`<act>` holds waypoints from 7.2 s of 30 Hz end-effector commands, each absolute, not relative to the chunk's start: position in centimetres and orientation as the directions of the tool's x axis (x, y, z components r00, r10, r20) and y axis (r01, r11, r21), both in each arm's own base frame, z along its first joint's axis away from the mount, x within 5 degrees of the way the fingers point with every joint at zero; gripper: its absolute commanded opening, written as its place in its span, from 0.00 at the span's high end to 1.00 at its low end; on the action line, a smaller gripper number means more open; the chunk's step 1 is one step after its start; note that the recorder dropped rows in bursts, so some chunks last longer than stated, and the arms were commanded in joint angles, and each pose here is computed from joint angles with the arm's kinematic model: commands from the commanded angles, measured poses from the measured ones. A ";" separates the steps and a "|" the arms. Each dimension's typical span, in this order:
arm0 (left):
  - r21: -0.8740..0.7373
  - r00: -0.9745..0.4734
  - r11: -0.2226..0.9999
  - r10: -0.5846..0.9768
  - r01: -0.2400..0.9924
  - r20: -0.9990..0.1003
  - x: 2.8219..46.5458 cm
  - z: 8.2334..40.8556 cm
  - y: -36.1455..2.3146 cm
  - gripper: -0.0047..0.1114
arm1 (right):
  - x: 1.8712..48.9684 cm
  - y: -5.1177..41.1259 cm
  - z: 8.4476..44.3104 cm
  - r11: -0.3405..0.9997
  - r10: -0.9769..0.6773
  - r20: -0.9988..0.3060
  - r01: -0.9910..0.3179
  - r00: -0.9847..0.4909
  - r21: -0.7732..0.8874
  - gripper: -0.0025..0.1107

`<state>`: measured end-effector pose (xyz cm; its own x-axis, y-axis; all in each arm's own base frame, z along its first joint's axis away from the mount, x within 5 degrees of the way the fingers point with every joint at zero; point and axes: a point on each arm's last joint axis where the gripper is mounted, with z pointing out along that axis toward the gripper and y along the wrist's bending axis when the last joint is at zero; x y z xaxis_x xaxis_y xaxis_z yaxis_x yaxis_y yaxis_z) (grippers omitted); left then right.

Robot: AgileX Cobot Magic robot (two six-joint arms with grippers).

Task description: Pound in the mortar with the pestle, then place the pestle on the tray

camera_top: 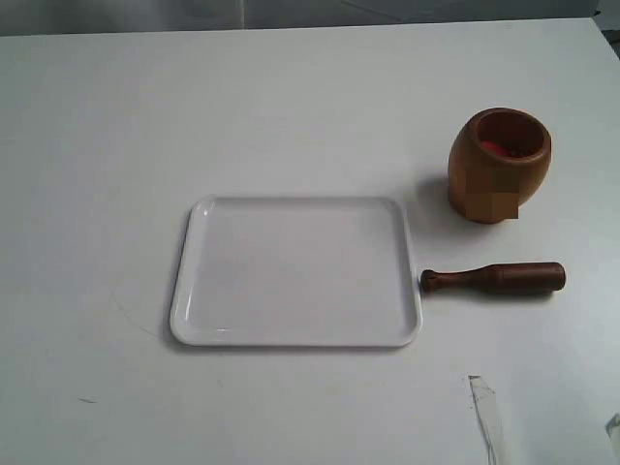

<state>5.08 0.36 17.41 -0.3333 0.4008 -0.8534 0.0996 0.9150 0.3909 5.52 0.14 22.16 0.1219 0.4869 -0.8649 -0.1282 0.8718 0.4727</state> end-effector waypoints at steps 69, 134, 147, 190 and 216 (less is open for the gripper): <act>0.378 -0.328 0.920 0.390 0.103 -0.861 5.1 17.4 0.3 0.96 | 25.0 16.6 13.9 0.088 -0.989 -0.117 -0.996 -0.086 -0.014 0.46; 0.378 -0.328 0.920 0.390 0.103 -0.861 5.1 17.4 0.3 0.96 | 21.6 14.1 33.7 0.656 -0.561 -0.809 -0.690 -0.174 -0.306 0.98; 0.378 -0.328 0.920 0.390 0.103 -0.861 5.1 17.4 0.3 0.96 | 19.0 9.1 29.1 0.959 -0.059 -0.970 -0.257 0.236 -0.121 0.98; 0.378 -0.328 0.920 0.390 0.103 -0.861 5.1 17.4 0.3 0.96 | 24.4 11.6 21.5 0.976 -0.066 -0.983 -0.193 0.172 -0.099 0.98; 0.378 -0.328 0.920 0.390 0.103 -0.861 5.1 17.4 0.3 0.96 | 25.7 12.1 14.3 0.971 -0.150 -0.987 -0.197 -0.064 -0.135 0.98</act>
<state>5.08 0.36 17.41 -0.3333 0.4008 -0.8534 0.0996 0.9150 0.3909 25.79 12.26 15.30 -0.0191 -0.1410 -0.9898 -0.1955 0.9714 -0.1346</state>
